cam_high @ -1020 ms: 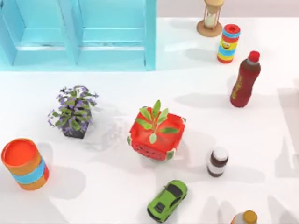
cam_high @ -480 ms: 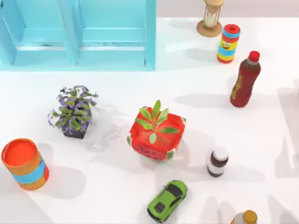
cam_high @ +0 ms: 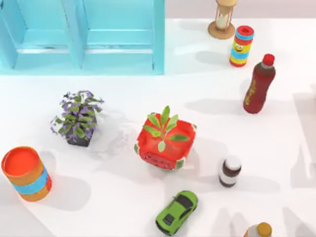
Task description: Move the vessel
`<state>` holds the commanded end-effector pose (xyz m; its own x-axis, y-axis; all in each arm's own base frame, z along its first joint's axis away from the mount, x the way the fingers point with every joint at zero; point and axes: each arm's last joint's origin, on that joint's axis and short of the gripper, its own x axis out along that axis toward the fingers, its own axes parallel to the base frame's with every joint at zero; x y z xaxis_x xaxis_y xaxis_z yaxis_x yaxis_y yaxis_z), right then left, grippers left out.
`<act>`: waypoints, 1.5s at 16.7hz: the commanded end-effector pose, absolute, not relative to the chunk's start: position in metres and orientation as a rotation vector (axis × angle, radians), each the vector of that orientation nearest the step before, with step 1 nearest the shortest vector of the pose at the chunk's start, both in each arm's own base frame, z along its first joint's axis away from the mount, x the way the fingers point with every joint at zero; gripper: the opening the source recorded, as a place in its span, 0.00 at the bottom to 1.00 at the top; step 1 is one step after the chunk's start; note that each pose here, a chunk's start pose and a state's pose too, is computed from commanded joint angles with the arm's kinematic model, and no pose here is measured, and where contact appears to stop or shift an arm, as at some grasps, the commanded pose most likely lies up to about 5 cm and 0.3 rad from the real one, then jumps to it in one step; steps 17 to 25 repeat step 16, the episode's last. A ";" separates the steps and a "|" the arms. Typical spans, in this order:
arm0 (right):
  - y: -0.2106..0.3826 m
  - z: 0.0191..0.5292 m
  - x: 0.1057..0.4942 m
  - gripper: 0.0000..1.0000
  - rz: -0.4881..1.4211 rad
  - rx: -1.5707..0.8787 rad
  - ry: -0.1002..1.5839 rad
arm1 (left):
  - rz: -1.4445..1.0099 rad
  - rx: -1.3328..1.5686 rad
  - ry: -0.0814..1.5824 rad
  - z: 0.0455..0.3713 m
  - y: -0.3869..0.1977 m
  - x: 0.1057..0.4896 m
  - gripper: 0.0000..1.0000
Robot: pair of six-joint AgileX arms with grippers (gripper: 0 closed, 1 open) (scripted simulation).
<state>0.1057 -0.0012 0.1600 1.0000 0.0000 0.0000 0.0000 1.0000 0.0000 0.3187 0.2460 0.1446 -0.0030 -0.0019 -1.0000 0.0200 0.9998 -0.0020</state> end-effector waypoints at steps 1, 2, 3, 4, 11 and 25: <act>-0.001 0.160 0.106 1.00 0.000 0.000 0.000 | -0.017 0.014 1.574 0.145 0.246 0.319 0.30; -0.001 0.160 0.106 1.00 0.000 0.000 0.000 | -0.017 0.014 1.574 0.145 0.246 0.319 0.38; -0.001 0.160 0.106 1.00 0.000 0.000 0.000 | -0.017 0.014 1.574 0.145 0.246 0.319 0.45; -0.001 0.160 0.106 1.00 0.000 0.000 0.000 | -0.017 0.014 1.574 0.145 0.246 0.319 0.53; -0.001 0.160 0.106 1.00 0.000 0.000 0.000 | -0.017 0.014 1.574 0.145 0.246 0.319 1.00; -0.001 0.160 0.106 1.00 0.000 0.000 0.000 | -0.017 0.014 1.574 0.145 0.246 0.319 1.00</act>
